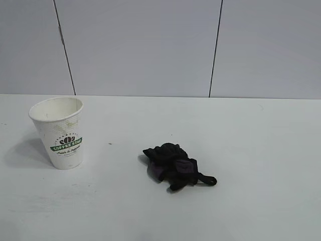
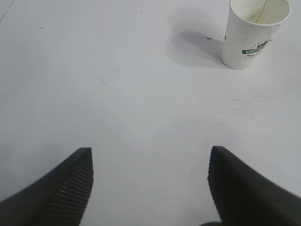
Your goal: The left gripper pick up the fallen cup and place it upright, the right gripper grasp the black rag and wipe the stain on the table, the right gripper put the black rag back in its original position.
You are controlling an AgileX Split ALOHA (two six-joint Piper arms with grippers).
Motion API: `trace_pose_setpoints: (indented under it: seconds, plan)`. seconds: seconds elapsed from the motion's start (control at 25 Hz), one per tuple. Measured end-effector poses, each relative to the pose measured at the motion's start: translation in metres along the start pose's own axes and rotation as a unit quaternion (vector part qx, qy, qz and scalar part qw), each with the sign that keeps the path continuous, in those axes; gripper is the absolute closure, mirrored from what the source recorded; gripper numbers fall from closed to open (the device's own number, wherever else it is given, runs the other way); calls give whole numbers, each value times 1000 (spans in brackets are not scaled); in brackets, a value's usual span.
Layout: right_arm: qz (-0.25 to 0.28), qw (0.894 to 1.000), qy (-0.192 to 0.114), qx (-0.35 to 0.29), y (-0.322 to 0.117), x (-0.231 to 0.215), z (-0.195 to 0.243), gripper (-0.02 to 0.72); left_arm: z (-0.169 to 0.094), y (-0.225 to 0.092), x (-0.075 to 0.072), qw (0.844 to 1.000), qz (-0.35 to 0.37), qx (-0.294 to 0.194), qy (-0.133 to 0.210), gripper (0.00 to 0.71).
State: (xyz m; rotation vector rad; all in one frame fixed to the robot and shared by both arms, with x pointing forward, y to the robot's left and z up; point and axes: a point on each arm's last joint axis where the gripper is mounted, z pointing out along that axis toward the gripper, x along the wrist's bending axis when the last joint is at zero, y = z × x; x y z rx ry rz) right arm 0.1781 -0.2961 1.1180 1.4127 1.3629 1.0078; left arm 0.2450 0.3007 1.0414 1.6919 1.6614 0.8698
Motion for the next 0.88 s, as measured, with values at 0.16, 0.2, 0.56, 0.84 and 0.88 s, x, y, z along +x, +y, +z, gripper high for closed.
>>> trace_pose_setpoints:
  seconds: [0.16, 0.2, 0.56, 0.84, 0.88]
  plan:
    - [6, 999, -1, 46, -25, 1, 41, 147, 0, 0, 0, 1000, 0, 0, 0, 210]
    - [10, 999, -1, 51, -30, 1, 47, 147, 0, 0, 0, 1000, 0, 0, 0, 210]
    - [20, 993, -10, 120, -59, 1, 73, 147, 0, 0, 0, 1000, 0, 0, 0, 210]
    - [19, 993, -10, 120, -59, 1, 73, 147, 0, 0, 0, 1000, 0, 0, 0, 210]
    - [19, 993, -10, 120, -59, 1, 73, 147, 0, 0, 0, 1000, 0, 0, 0, 210]
